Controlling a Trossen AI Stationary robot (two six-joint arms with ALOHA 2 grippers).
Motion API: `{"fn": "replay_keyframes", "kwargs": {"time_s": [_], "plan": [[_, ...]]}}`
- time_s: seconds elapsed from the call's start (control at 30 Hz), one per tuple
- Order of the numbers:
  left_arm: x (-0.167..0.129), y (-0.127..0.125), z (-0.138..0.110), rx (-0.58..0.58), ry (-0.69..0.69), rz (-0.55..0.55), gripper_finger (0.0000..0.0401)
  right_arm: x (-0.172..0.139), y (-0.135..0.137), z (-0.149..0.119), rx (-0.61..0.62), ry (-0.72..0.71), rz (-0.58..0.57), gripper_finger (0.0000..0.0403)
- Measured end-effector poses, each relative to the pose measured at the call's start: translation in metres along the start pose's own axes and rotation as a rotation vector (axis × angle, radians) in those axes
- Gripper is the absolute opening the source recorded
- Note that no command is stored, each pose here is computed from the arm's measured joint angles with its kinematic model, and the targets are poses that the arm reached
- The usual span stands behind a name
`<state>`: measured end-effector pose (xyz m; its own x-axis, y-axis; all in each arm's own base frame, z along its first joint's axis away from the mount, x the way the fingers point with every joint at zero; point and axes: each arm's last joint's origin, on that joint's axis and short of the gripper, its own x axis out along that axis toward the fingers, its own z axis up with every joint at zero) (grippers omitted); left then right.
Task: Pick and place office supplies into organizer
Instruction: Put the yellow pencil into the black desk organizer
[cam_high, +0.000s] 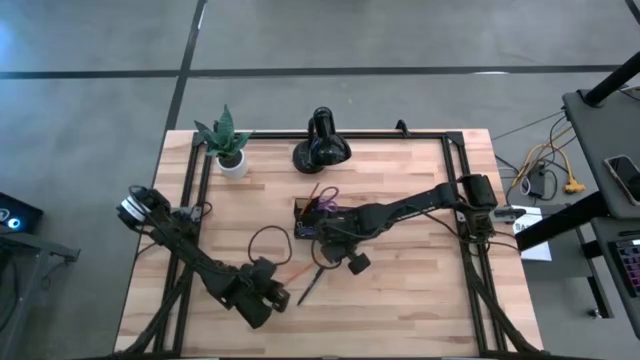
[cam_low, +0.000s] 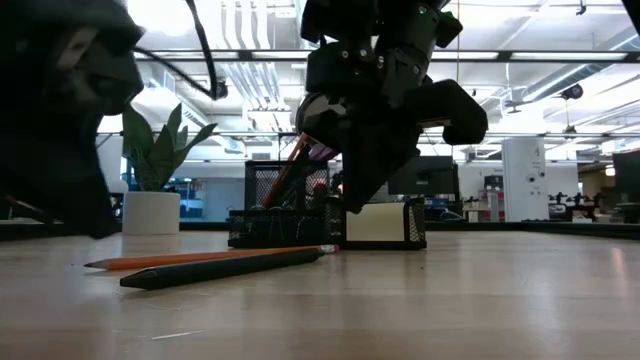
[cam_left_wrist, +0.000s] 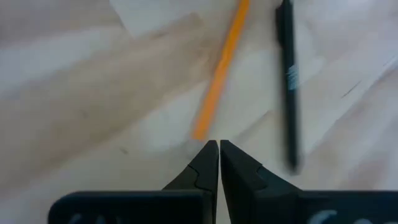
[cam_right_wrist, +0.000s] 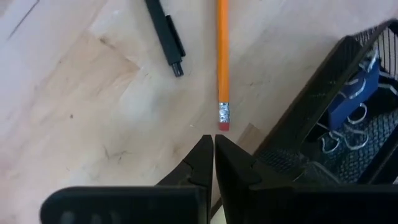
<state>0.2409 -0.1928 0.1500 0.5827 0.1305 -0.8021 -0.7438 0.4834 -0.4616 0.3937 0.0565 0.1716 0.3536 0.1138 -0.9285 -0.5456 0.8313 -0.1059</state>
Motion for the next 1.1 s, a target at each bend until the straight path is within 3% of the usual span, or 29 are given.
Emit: {"fn": "replay_keyframes", "kwargs": {"time_s": [0.27, 0.47, 1.1], "plan": [[-0.004, -0.005, 0.0, -0.402, 0.047, 0.016, 0.0, 0.0, 0.0, 0.001, 0.071, -0.006, -0.001, 0.0009], [0.001, 0.0, 0.01, -0.427, 0.027, 0.082, 0.0, 0.0, 0.001, 0.004, -0.038, -0.048, 0.024, 0.0009], [0.012, 0.002, 0.003, -0.435, 0.057, 0.076, 0.0, 0.001, -0.002, 0.005, -0.079, -0.064, 0.008, 0.0009]]}}
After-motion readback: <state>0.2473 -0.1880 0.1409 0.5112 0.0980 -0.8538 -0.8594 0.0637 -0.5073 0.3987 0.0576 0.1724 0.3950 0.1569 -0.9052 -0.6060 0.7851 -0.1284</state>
